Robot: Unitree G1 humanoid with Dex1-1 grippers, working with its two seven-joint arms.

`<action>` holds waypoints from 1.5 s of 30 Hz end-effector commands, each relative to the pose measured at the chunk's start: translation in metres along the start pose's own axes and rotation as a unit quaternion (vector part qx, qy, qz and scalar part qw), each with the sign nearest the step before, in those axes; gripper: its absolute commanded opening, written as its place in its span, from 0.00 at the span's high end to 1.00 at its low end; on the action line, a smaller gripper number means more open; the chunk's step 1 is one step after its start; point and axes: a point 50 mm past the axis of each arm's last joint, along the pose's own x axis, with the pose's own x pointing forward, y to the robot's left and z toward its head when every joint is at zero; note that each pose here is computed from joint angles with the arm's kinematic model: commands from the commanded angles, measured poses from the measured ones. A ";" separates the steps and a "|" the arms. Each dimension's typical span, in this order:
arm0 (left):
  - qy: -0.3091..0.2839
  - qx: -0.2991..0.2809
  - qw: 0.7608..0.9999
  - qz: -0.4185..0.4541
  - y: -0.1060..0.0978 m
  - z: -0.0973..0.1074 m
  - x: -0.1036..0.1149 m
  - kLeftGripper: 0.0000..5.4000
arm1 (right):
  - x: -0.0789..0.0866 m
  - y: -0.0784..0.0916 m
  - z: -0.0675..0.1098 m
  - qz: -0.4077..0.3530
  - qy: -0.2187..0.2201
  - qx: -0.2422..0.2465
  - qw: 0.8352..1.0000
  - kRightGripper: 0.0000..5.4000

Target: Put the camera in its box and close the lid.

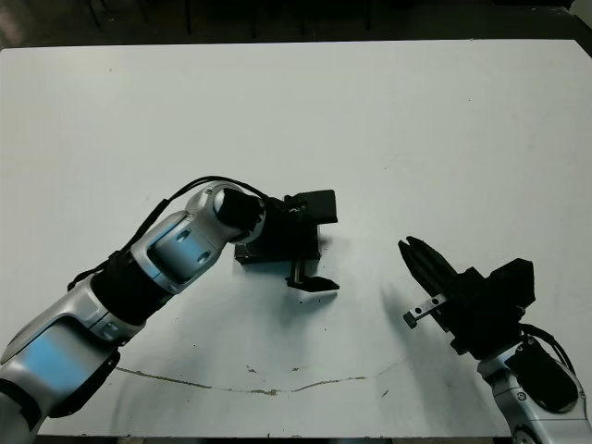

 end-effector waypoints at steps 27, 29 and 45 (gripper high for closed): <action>-0.251 -0.112 0.955 0.112 0.011 -0.034 -0.131 0.00 | 0.001 0.000 -0.004 0.005 0.020 -0.004 1.000 1.00; -0.267 -0.131 0.947 0.123 0.008 -0.044 -0.142 0.00 | 0.001 -0.001 -0.004 0.006 0.018 -0.001 1.000 1.00; -0.335 -0.246 0.873 0.256 -0.010 -0.101 -0.134 0.05 | 0.003 0.002 -0.001 0.012 0.027 -0.001 1.000 1.00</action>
